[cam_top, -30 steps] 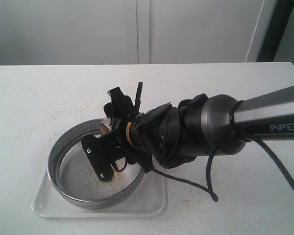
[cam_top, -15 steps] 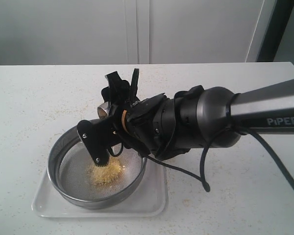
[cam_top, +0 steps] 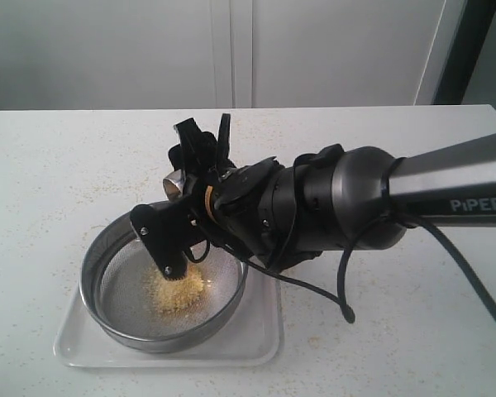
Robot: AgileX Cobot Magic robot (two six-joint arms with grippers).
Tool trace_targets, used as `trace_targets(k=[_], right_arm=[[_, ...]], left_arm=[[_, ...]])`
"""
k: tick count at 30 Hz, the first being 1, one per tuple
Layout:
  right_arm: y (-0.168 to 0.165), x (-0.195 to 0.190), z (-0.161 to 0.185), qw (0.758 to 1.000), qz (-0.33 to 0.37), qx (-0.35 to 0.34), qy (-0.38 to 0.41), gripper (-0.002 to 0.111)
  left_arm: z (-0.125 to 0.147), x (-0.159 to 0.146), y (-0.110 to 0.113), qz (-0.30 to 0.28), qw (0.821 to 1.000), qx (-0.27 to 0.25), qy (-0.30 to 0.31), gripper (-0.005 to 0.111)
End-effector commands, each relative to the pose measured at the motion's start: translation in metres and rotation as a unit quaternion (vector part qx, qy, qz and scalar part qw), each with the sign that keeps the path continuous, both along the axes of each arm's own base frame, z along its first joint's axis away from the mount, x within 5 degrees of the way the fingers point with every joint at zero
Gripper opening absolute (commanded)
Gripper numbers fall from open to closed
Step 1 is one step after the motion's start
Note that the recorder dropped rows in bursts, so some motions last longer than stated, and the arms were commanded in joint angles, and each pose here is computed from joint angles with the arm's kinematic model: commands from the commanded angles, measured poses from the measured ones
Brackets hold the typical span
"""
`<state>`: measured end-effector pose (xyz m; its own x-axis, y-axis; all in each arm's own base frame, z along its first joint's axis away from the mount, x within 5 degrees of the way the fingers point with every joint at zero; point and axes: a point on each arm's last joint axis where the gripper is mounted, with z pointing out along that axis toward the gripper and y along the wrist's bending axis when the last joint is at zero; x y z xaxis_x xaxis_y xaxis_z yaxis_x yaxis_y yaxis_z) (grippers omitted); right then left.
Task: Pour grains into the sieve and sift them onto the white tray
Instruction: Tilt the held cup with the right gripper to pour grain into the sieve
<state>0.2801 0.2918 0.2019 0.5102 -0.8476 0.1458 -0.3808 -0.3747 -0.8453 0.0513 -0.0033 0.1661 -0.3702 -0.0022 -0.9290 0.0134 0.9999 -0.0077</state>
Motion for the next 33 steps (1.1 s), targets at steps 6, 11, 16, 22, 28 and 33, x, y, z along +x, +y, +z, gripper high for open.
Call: trace_targets(k=[6, 11, 16, 22, 28, 33], right_arm=[[0.006, -0.006, 0.007, 0.995, 0.007, -0.070, -0.069, 0.000], [0.013, -0.015, 0.006, 0.993, 0.029, -0.086, -0.077, 0.000], [0.019, -0.021, 0.000, 0.988, 0.033, -0.120, -0.096, 0.000], [0.013, -0.014, -0.010, 0.975, -0.012, -0.179, -0.129, 0.000], [0.018, -0.021, -0.014, 0.973, -0.002, -0.190, -0.134, 0.000], [0.034, -0.040, -0.014, 0.968, 0.039, -0.201, -0.144, 0.000]], left_arm=[[-0.001, 0.000, 0.000, 0.003, 1.000, -0.009, 0.000, 0.000], [-0.001, 0.000, 0.000, 0.003, 1.000, -0.009, 0.000, 0.000], [-0.001, 0.000, 0.000, 0.003, 1.000, -0.009, 0.000, 0.000], [-0.001, 0.000, 0.000, 0.003, 1.000, -0.009, 0.000, 0.000], [-0.001, 0.000, 0.000, 0.003, 1.000, -0.009, 0.000, 0.000], [-0.001, 0.000, 0.000, 0.003, 1.000, -0.009, 0.000, 0.000]])
